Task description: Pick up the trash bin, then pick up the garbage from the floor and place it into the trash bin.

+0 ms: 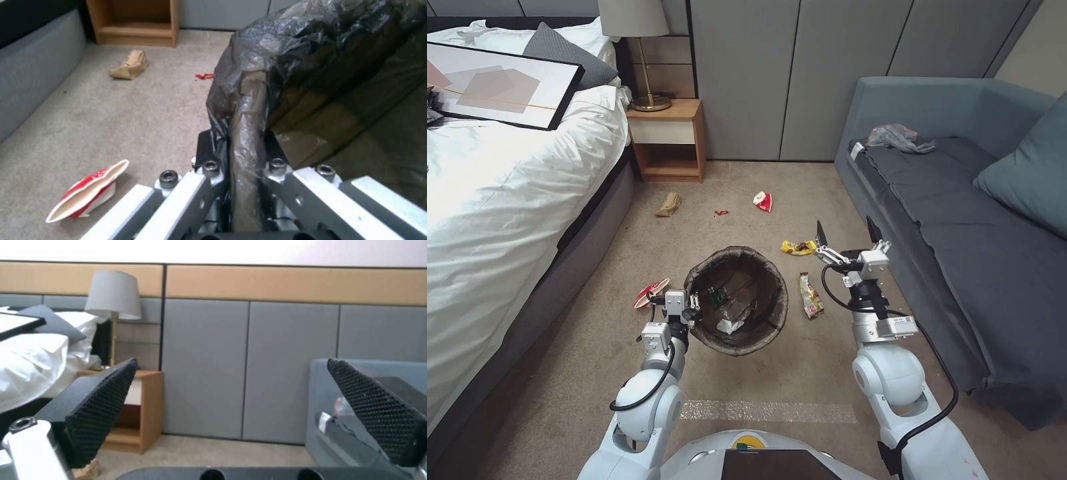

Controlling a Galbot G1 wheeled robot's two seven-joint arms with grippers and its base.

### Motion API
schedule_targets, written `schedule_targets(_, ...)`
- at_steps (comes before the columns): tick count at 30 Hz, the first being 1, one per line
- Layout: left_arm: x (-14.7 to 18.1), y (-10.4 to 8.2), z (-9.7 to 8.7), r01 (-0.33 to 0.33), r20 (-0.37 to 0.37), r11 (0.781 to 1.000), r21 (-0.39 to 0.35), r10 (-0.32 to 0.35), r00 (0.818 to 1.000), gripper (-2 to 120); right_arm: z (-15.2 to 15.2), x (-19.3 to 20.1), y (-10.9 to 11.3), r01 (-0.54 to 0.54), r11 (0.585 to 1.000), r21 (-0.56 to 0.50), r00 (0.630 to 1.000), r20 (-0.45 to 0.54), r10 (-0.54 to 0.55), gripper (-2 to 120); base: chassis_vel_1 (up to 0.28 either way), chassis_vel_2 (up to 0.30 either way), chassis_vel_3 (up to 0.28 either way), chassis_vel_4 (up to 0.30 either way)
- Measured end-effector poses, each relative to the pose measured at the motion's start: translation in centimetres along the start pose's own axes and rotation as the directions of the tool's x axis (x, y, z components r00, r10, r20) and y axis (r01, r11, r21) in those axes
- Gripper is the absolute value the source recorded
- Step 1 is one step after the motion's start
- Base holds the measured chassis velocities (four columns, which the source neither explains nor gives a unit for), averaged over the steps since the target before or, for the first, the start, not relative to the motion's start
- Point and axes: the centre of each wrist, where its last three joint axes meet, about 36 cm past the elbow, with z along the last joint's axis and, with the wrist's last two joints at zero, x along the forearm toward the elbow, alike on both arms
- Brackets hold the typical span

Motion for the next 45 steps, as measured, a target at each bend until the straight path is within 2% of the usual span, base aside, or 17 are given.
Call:
schedule_targets(13, -0.1, 0.8, -0.5, 0.024, 0.027, 1.000, -0.004, -0.024, 0.999, 2, 4.1, 3.4, 0.9, -0.031, 1.000, -0.006, 0.996, -0.079, 0.030, 100, 0.000, 0.000, 0.000, 0.000)
schedule_targets(25, 0.0, 0.9, -0.6, 0.030, 0.032, 1.000, 0.000, -0.030, 0.999, 2, 5.1, 3.3, 0.7, -0.027, 0.999, -0.019, 0.997, -0.079, 0.025, 100, 0.000, 0.000, 0.000, 0.000)
schedule_targets(38, -0.1, 1.2, -0.7, 0.041, 0.037, 0.999, -0.001, -0.041, 0.998, 2, 5.5, 3.1, 0.6, -0.024, 1.000, -0.015, 0.997, -0.075, 0.023, 100, -0.222, 0.206, 0.224, -0.206)
schedule_targets(45, -0.2, 1.3, -0.7, 0.044, 0.036, 0.999, -0.002, -0.043, 0.998, 2, 6.6, 2.8, 0.5, 0.013, 0.999, 0.040, 1.000, 0.006, -0.013, 100, -0.193, 0.201, 0.172, -0.160)
